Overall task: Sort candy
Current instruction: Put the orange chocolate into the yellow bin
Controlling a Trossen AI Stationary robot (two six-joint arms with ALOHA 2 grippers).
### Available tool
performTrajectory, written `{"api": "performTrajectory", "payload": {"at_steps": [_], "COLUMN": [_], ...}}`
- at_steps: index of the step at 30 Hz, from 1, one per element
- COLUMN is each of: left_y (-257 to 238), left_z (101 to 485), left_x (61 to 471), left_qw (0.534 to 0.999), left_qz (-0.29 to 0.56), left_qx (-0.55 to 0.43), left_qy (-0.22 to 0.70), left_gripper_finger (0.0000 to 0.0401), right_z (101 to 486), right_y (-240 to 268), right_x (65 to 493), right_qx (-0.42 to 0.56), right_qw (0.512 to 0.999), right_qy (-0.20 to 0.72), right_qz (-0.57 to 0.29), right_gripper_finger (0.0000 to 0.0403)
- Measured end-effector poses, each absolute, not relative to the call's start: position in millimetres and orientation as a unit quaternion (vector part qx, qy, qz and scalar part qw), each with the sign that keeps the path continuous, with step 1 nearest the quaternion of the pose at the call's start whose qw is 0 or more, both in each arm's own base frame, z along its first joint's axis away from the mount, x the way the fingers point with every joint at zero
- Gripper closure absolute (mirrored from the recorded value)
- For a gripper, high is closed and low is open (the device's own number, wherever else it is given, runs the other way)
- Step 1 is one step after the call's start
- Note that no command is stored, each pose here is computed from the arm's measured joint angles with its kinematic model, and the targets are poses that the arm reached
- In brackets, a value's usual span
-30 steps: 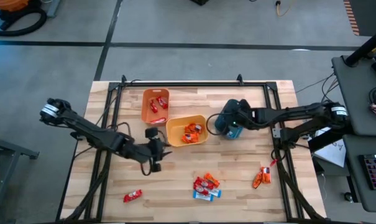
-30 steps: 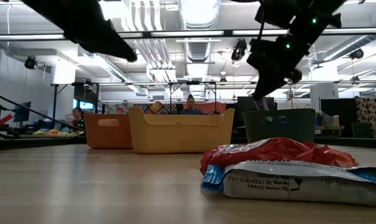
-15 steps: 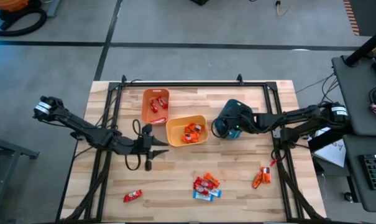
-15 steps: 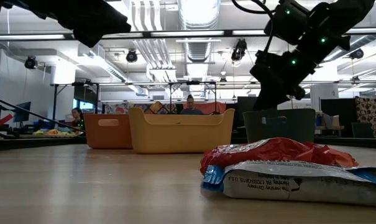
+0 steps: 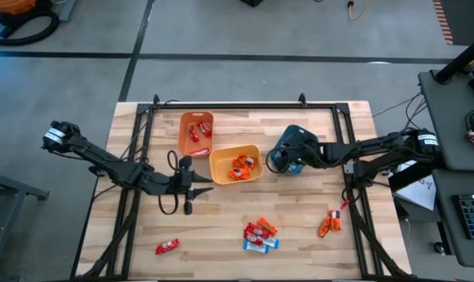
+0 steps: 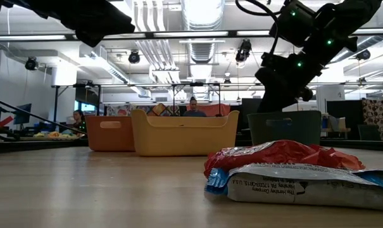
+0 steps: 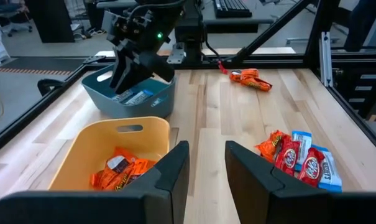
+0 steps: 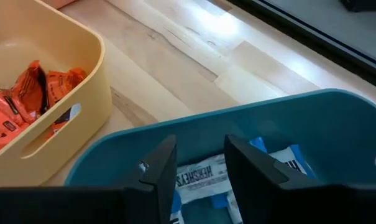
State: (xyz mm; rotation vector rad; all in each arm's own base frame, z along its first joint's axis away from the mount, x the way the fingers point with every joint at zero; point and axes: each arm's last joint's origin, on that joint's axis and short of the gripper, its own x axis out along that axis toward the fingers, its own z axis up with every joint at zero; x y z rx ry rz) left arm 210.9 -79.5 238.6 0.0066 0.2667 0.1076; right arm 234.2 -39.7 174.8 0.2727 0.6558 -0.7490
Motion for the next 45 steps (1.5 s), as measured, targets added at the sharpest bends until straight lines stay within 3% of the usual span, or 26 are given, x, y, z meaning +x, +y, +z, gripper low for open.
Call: {"api": "performTrajectory", "payload": {"at_steps": [11, 28, 35, 45], "left_y": [-79.4, -85.3, -87.8, -88.6], "left_z": [238.1, 212.9, 204.4, 200.9], "left_x": [210.8, 223.7, 228.9, 230.1], "left_qw": [0.990, 0.981, 0.977, 0.975], "left_qz": [0.055, 0.065, 0.064, 0.067], "left_qx": [-0.006, -0.016, -0.007, -0.018], "left_qy": [0.133, 0.184, 0.203, 0.210], "left_gripper_finger": [0.0314, 0.0314, 0.0314, 0.0314], "right_z": [201.1, 263.4, 266.1, 247.9], "right_y": [-38.7, 4.2, 37.8, 88.7], "right_x": [235.5, 256.8, 270.1, 282.7], "right_qx": [0.137, 0.186, 0.223, 0.233], "right_qw": [0.871, 0.894, 0.855, 0.739], "right_qy": [0.325, 0.369, 0.451, 0.626], "right_qz": [-0.341, -0.173, -0.127, -0.086], "right_gripper_finger": [0.0260, 0.0287, 0.0285, 0.0289]}}
